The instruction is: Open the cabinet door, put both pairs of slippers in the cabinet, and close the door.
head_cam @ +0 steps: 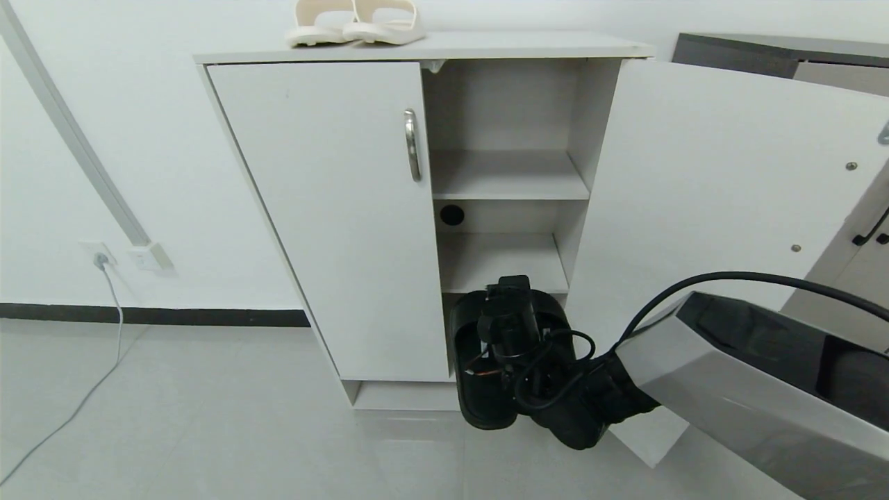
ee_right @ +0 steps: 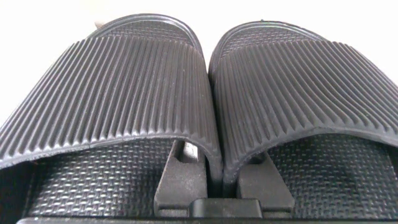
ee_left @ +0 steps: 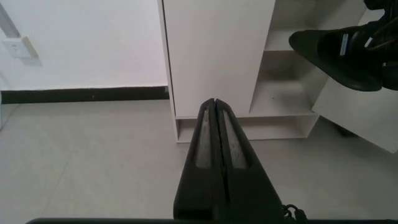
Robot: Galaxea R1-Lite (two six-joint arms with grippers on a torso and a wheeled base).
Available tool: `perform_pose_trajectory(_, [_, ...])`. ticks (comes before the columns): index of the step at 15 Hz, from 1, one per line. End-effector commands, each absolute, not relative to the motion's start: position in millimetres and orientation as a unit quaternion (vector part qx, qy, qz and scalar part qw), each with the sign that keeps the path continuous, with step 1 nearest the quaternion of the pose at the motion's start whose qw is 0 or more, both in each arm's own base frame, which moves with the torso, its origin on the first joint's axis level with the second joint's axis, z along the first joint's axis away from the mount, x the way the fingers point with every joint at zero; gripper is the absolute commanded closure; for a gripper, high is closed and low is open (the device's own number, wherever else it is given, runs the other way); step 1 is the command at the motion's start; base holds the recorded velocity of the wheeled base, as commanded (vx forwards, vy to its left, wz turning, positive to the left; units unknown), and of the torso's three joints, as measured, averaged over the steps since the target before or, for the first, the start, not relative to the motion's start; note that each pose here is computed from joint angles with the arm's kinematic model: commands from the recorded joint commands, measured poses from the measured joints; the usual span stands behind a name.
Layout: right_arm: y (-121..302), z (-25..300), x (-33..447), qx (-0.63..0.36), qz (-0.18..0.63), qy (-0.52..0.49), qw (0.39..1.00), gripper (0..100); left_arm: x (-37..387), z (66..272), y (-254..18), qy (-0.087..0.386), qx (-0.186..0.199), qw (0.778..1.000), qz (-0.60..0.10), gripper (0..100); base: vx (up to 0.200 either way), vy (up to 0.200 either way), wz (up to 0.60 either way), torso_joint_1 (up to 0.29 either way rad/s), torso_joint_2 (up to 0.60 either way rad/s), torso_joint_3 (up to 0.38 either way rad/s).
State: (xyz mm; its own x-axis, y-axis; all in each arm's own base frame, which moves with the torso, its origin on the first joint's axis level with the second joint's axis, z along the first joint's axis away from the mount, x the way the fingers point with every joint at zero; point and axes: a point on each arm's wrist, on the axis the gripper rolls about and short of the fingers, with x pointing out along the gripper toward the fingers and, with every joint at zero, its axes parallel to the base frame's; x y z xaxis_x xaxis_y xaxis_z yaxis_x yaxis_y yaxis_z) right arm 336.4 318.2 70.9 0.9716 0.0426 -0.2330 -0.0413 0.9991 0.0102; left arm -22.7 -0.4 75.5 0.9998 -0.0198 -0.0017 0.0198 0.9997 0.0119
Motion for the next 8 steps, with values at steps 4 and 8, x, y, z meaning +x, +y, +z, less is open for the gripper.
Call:
perform_pose_trajectory(4, [317.6, 67.9, 340.6, 0.007, 0.017, 0.118, 0.993, 100, -22.6, 75.5, -0.3, 0.001, 0.006, 1.0, -0.009, 100, 0.0, 0.0, 0.0, 0.004, 0.0, -0.196])
perform_pose_trajectory(8, [319.5, 69.5, 341.8, 0.017, 0.014, 0.097, 0.995, 100, -22.6, 75.5, -0.3, 0.001, 0.005, 1.0, -0.009, 100, 0.0, 0.0, 0.0, 0.002, 0.0, -0.057])
